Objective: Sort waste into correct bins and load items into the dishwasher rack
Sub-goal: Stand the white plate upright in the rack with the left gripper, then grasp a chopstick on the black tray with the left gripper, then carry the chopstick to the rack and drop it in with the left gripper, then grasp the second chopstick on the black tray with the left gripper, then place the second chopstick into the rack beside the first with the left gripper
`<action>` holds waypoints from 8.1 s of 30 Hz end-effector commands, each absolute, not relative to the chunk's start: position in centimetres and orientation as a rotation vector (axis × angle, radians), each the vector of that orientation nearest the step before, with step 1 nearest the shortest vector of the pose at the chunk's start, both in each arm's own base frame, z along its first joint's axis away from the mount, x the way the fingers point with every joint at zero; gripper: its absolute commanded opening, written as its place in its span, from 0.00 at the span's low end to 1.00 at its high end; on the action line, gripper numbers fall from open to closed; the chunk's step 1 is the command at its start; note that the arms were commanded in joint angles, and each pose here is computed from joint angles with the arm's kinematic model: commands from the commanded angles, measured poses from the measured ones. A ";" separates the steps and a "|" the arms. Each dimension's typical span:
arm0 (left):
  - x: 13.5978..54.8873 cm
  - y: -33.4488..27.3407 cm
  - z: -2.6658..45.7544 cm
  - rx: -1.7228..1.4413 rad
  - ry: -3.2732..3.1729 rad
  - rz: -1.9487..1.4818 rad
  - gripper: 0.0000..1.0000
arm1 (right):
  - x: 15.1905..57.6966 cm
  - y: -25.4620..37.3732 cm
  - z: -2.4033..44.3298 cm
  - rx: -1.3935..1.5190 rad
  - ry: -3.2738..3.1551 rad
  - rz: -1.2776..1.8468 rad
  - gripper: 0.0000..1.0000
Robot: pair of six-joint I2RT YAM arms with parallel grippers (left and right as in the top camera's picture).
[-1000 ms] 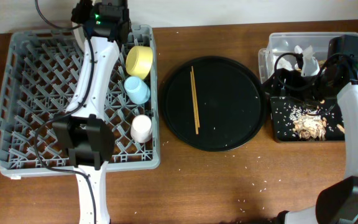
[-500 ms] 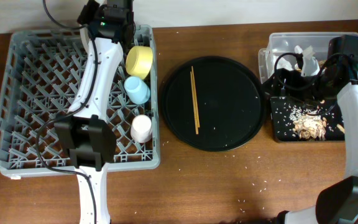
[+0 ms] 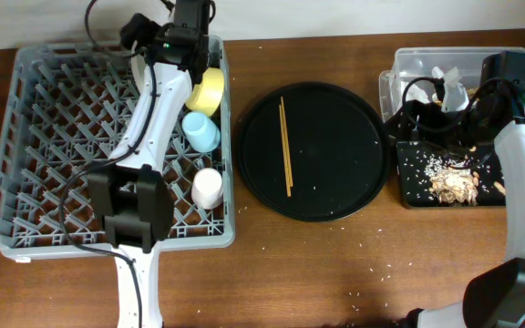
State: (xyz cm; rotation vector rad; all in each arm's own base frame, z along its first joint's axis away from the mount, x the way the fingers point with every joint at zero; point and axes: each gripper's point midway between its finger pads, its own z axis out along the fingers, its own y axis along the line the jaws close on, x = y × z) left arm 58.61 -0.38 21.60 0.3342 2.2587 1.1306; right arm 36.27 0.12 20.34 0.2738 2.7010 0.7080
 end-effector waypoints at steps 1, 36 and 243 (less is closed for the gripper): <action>55.8 -1.5 31.4 0.023 2.093 0.923 0.99 | 36.2 0.0 20.1 0.263 2.709 0.697 0.98; 41.5 -27.1 3.0 0.126 2.960 -0.036 0.58 | 36.2 0.0 20.1 0.263 2.709 0.697 0.98; 37.8 -7.3 25.2 -0.043 2.816 -0.066 0.36 | 36.2 0.0 20.1 0.263 2.709 0.697 0.98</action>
